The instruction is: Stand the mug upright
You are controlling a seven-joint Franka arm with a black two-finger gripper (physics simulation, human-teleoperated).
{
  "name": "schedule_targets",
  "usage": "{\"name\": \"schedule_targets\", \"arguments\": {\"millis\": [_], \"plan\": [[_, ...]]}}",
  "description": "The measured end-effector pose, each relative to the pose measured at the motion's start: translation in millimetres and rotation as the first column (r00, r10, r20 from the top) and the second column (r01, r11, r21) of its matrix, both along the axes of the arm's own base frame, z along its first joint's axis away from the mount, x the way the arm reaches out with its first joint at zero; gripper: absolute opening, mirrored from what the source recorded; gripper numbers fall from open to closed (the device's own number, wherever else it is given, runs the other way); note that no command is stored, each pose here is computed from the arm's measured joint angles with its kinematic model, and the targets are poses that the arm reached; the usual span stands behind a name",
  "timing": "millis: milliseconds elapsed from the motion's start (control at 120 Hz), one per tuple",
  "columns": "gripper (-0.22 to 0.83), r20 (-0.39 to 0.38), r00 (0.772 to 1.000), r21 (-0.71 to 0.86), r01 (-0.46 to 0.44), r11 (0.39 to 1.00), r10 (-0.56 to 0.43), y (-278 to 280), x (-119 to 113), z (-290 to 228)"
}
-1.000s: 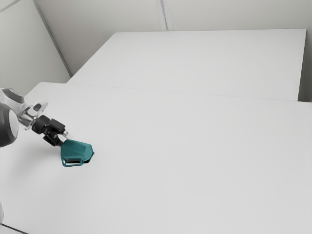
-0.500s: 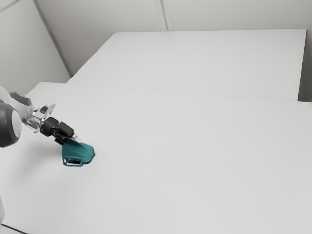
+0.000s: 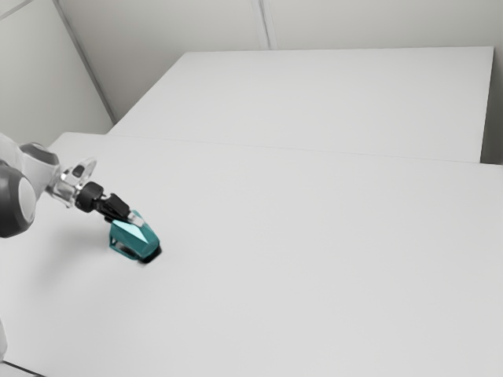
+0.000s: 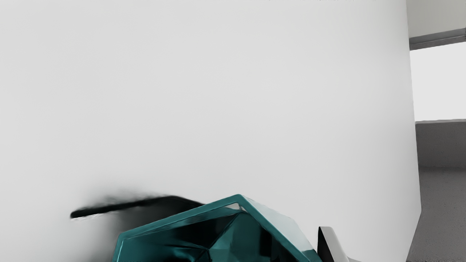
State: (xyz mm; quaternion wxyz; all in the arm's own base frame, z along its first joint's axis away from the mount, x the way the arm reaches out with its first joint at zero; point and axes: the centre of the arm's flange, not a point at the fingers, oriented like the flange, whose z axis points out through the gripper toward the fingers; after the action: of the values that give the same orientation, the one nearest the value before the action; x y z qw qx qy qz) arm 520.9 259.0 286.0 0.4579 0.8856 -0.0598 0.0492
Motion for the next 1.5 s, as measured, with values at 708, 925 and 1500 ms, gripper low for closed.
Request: {"name": "schedule_targets", "arguments": {"millis": [708,925,1500], "plan": [[-0.17,0.064,0.951,0.262,0.277,0.924,-0.303,-134,46,116],[-0.17,0.02,0.919,0.481,0.337,0.81,-0.394,-175,58,139],[-0.17,-0.055,0.964,0.746,0.212,0.632,-0.259,-234,76,131]]}}
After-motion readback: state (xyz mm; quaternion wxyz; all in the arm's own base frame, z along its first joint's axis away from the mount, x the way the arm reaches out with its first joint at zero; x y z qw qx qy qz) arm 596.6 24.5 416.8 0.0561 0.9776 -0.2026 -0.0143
